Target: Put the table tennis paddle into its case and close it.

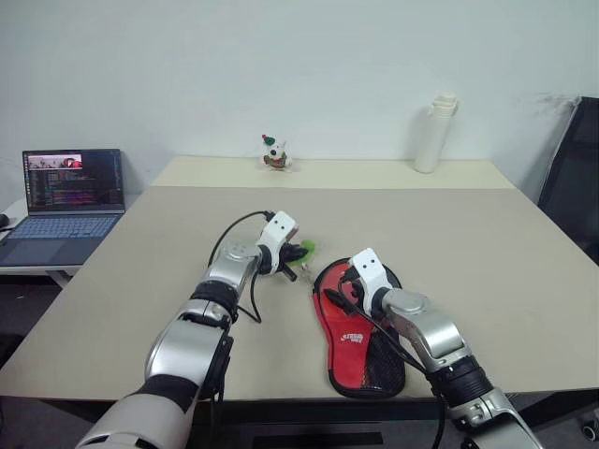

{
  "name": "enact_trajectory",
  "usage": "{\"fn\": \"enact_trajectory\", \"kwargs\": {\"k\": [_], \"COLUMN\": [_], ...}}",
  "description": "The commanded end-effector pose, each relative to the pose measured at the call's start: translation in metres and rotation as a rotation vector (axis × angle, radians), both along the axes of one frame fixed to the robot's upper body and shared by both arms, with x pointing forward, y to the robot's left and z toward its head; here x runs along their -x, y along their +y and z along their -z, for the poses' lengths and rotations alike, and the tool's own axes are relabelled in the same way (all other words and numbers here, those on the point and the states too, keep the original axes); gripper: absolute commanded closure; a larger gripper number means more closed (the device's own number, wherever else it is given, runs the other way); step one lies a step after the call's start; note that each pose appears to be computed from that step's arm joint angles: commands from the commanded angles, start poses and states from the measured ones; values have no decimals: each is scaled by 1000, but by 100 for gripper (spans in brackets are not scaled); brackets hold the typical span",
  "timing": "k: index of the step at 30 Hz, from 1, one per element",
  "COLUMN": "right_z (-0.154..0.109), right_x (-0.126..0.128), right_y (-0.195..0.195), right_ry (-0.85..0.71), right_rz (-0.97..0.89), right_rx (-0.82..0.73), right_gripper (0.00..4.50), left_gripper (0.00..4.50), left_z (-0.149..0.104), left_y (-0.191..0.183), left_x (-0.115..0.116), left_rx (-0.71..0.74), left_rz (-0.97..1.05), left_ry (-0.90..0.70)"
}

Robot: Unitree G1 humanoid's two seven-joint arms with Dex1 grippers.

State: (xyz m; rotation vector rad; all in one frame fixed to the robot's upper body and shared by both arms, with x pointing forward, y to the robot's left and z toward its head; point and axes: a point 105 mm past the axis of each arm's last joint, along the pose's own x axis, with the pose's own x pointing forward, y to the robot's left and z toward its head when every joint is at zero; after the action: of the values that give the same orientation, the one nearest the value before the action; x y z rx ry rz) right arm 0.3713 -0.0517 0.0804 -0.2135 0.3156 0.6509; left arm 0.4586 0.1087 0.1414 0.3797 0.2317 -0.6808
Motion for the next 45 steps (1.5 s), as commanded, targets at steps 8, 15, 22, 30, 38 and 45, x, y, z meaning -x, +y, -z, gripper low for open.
{"fn": "enact_trajectory", "kwargs": {"k": [8, 15, 22, 30, 38, 45], "right_z": [67, 80, 88, 92, 96, 97], "right_x": [44, 78, 104, 123, 136, 138], "right_y": [-26, -27, -20, -10, -2, -3], "right_ry": [247, 313, 361, 396, 418, 422], "right_rz": [41, 27, 16, -3, -21, -15], "right_rx": [115, 131, 126, 118, 112, 113], "right_gripper": [0, 0, 0, 0, 0, 0], "left_gripper": [447, 447, 447, 447, 447, 447], "left_z": [-44, -35, -30, -46, -48, -44], "left_y": [-56, -102, -157, -191, -208, -223], "left_x": [-16, -5, 17, 32, 42, 54], "left_rx": [-43, -112, -379, -508, -610, -641], "left_rz": [-71, 14, 248, 353, 415, 478], "left_ry": [-189, -230, -428, -653, -812, -881]}}
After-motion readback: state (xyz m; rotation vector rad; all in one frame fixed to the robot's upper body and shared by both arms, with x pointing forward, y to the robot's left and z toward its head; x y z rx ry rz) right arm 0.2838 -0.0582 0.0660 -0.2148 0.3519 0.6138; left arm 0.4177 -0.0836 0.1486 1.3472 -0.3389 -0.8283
